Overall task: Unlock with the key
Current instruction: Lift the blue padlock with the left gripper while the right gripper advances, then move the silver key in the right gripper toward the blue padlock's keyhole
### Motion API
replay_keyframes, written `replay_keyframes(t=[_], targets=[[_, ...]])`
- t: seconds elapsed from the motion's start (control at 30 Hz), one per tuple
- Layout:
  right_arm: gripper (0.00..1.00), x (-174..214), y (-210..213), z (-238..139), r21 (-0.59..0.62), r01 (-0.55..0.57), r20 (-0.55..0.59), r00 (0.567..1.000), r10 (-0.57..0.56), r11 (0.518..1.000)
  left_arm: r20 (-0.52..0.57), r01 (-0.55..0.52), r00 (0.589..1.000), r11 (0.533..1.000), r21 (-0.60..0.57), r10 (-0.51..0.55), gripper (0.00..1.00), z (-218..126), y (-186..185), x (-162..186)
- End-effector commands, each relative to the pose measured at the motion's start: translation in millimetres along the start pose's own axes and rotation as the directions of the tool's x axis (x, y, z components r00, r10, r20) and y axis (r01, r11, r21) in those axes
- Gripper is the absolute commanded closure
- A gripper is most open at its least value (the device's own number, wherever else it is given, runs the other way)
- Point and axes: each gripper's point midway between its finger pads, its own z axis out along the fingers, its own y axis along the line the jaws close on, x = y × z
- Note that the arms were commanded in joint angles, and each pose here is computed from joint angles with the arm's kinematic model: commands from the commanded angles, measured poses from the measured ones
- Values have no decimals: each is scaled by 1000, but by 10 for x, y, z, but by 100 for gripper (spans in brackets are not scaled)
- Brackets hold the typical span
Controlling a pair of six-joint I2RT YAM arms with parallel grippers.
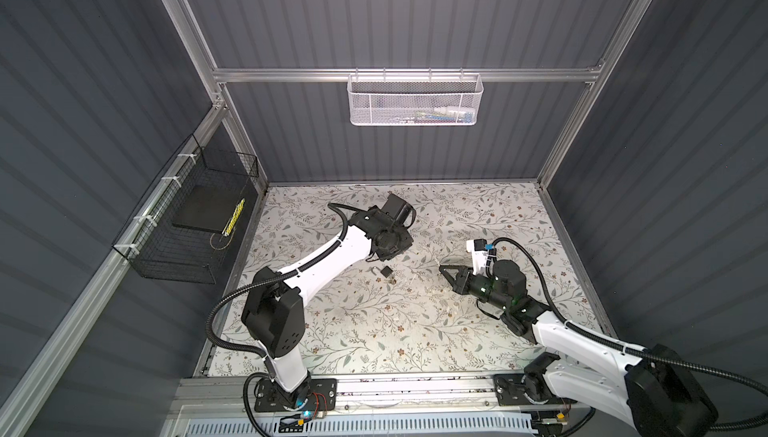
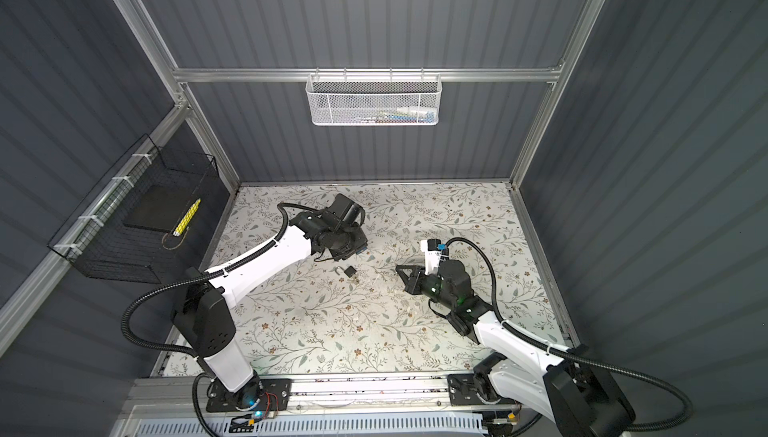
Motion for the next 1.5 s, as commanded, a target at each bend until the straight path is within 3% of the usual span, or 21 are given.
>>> replay_keyframes(t=[0.0, 0.6, 1.47], targets=[[100, -179, 149, 66, -29, -2, 64, 998, 3, 1000, 46, 33, 998, 999, -12, -32, 77, -110, 60, -86], [100, 2, 294, 589, -97, -58, -11, 998, 57, 994, 80, 55, 995, 998, 2, -55, 77, -139, 87, -126], [100, 83, 323, 783, -115, -89, -54, 995, 84, 989, 67, 59, 996, 998, 33, -61, 77, -97, 45, -99]])
